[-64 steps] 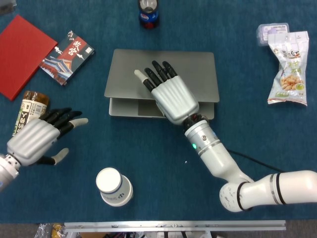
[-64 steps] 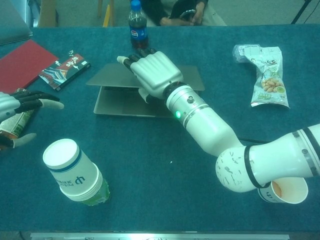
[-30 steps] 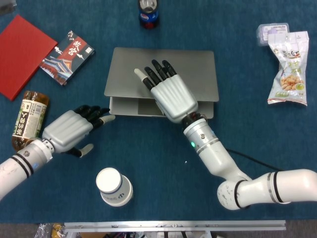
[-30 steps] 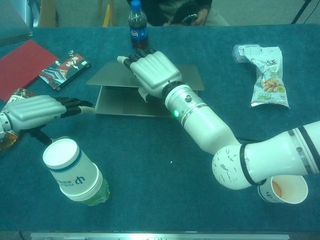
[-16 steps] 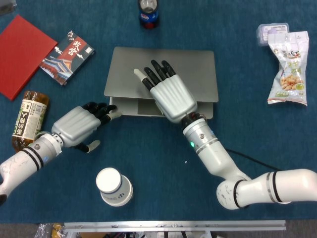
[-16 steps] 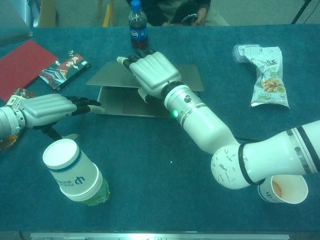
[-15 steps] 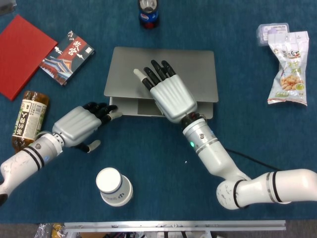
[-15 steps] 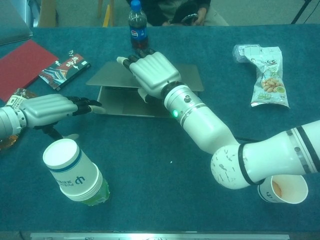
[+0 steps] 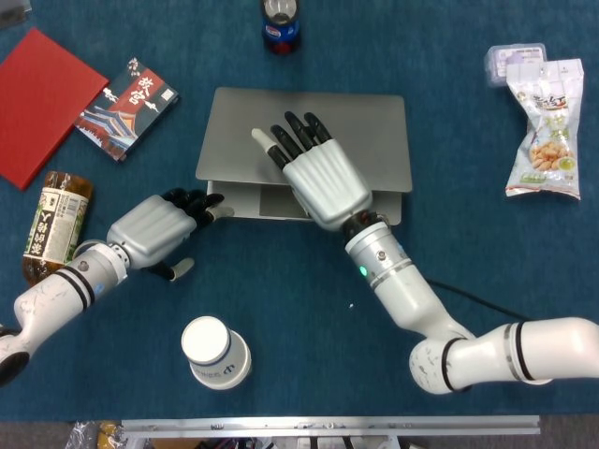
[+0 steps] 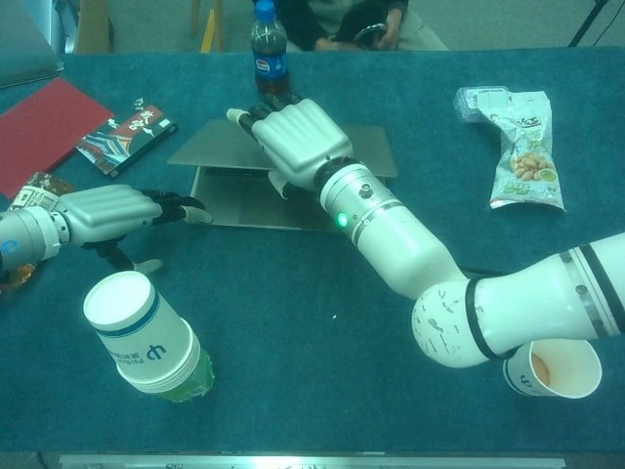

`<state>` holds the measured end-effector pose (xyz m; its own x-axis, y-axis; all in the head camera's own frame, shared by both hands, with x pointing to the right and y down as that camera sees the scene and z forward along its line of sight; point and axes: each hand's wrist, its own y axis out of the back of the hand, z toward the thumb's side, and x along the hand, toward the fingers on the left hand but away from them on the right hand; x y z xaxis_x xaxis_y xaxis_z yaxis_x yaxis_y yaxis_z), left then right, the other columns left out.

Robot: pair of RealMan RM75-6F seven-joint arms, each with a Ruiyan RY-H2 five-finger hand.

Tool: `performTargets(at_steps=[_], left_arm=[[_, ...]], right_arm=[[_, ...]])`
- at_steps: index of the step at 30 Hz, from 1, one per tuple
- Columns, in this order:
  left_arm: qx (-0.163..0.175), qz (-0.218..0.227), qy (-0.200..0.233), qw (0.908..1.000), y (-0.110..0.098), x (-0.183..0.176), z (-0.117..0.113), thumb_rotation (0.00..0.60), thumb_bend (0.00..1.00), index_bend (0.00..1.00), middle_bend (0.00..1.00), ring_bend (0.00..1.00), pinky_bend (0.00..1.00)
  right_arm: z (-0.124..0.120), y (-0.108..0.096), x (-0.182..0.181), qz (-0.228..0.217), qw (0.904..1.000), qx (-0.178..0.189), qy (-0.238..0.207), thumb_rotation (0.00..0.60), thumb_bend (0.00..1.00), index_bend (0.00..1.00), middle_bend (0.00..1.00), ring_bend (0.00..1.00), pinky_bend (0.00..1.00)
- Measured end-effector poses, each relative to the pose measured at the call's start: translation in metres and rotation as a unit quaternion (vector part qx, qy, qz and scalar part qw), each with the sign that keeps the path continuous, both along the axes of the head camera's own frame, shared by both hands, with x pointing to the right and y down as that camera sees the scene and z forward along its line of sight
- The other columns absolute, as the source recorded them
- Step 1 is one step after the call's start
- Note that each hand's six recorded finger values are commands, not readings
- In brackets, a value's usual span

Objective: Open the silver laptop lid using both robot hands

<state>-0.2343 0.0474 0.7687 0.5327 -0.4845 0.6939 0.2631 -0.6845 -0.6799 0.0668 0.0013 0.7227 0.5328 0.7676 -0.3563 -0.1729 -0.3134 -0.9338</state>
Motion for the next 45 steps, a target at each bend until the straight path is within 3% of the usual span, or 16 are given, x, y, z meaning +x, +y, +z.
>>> performTargets(at_steps=[26,45], left_arm=[[-0.003,0.0,-0.006,1.0,0.002,-0.002,0.004,0.501,0.42,0.05,0.0,0.0,0.08],[-0.002,-0.001,-0.008,1.0,0.002,-0.003,0.002,0.501,0.42,0.05,0.0,0.0,0.08]], right_arm=[[-0.009,-0.022,0.012,0.027,0.9995,0.018,0.0,0.6,0.47,0.09,0.15,0.01,0.12],[-0.037,-0.069,0.036,0.073,0.9953,0.063,-0.001,0.6,0.46,0.09,0.15,0.01,0.12]])
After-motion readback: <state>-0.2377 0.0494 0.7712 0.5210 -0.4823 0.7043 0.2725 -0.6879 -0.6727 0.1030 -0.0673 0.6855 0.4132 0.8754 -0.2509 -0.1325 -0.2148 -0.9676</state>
